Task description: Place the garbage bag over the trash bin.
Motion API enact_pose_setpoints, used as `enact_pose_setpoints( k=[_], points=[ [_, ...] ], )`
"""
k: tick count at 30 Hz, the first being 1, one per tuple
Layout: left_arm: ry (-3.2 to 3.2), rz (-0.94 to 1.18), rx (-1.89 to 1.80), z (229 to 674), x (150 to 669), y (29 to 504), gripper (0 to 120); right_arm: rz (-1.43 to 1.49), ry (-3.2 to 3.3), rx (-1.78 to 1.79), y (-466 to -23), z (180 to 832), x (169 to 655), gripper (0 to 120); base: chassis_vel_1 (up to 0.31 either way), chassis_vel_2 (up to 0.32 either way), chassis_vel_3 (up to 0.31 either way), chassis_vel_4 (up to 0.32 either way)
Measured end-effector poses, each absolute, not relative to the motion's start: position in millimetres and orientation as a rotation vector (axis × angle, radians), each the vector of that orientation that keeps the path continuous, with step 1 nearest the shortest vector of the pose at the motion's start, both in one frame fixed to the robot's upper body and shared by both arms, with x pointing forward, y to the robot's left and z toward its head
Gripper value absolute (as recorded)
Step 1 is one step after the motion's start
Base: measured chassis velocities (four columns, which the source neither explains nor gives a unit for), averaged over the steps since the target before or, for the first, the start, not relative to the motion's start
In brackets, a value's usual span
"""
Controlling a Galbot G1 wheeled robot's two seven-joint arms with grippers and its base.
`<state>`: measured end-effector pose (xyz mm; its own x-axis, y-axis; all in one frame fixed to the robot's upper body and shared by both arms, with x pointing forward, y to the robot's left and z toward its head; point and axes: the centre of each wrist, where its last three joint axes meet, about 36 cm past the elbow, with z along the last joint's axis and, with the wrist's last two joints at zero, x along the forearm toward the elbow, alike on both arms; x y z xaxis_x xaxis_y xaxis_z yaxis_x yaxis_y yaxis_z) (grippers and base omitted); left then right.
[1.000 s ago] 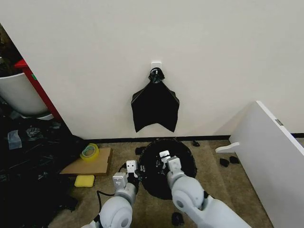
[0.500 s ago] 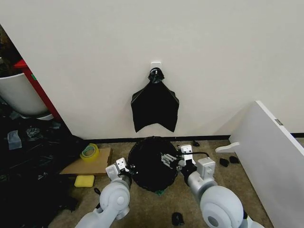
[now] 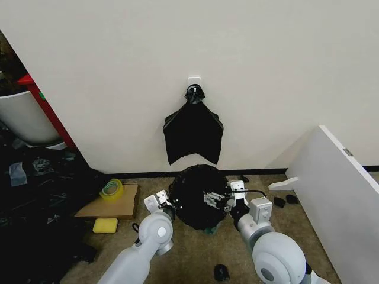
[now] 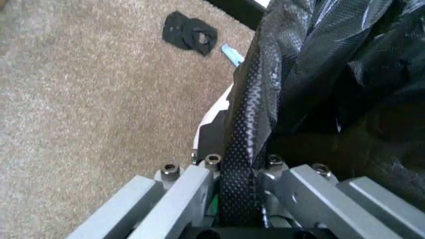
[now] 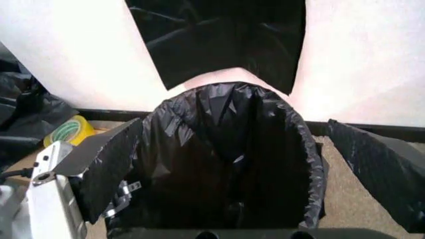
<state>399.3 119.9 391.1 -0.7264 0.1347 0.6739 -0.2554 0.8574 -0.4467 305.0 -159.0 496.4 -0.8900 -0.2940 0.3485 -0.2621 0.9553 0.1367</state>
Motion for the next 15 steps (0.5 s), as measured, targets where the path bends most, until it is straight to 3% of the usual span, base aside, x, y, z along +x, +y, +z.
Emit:
enact_pose_setpoints(
  k=[11,13,15],
  points=[
    [-2.341,0.635,0.121,393.8,396.2,126.3,0,-0.119,-2.733,0.38,-160.8,494.3,307.9,100,0.0,0.0,0.0,0.0],
    [-2.348,0.633,0.114,394.2,396.1,127.7,2,-0.119,-2.733,0.378,-160.3,494.2,308.1,100,0.0,0.0,0.0,0.0],
    [-2.35,0.64,0.103,395.2,395.0,130.4,13,-0.121,-2.731,0.376,-159.1,493.5,308.2,100,0.0,0.0,0.0,0.0]
  ],
)
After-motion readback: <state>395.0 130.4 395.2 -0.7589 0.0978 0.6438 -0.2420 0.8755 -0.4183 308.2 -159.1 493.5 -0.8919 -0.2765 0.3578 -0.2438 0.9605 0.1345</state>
